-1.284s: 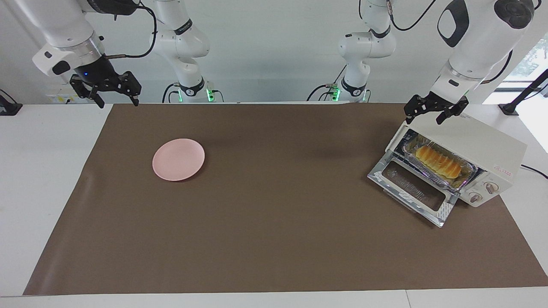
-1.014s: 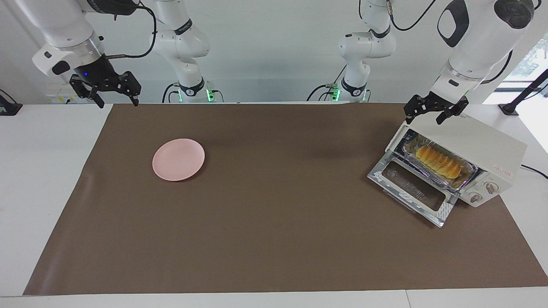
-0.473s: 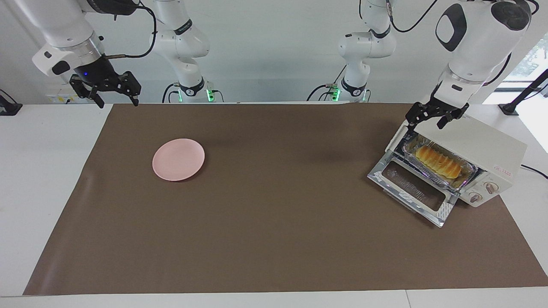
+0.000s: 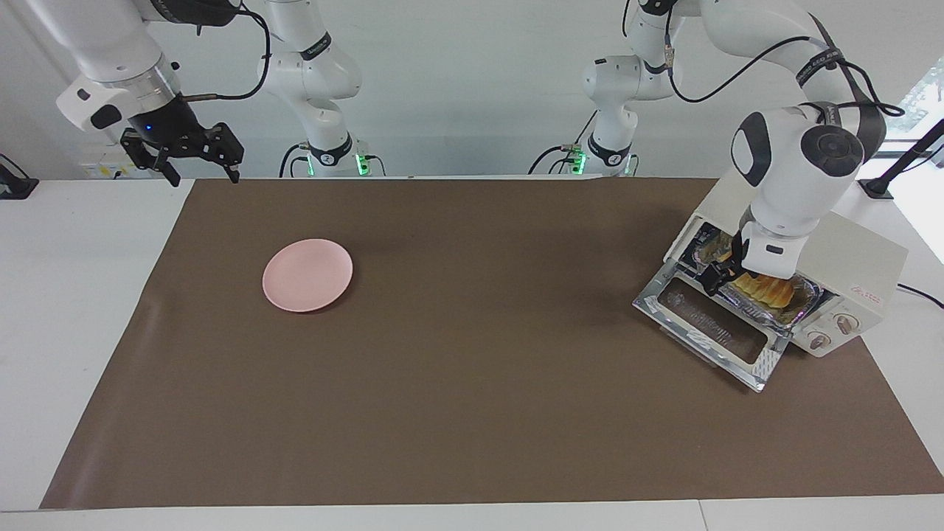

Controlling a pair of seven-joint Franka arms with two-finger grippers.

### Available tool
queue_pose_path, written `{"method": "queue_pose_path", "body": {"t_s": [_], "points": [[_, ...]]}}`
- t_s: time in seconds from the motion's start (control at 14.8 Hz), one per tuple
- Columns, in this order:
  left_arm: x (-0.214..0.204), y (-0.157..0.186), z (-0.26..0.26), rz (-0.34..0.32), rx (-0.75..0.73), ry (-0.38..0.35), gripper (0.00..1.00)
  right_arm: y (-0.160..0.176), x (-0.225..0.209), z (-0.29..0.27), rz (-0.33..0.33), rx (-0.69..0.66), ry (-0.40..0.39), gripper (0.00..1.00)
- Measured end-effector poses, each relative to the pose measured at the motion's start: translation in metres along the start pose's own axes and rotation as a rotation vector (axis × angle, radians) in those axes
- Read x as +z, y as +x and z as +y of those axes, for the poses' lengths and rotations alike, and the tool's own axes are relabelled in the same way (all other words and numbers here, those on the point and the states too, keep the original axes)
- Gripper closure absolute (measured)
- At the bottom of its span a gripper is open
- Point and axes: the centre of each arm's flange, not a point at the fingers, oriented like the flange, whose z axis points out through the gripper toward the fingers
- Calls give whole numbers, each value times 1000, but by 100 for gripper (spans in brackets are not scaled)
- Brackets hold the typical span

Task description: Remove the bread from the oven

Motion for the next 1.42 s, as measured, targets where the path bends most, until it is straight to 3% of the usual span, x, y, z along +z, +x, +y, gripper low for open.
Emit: {"method": "queue_pose_path", "body": {"t_s": [0.47,0.61,0.74,0.81,0.88,1.22,1.42], "points": [[57,-14,0,-24,-42,25,0,0,0,0,0,0,0,0],[65,-17,1,-30,-37,34,18,0,0,0,0,0,0,0],[73,-20,-2,-31,-20,70,21,0,0,0,0,0,0,0],[77,-22,-3,-33,-9,92,29,0,0,0,0,0,0,0],[81,-24,-4,-36,-3,105,47,0,0,0,0,0,0,0],[83,-31,-6,-41,5,117,99,0,0,0,0,0,0,0],[65,-29,12,6,36,104,99,-1,1,0,-7,0,1,0]]}}
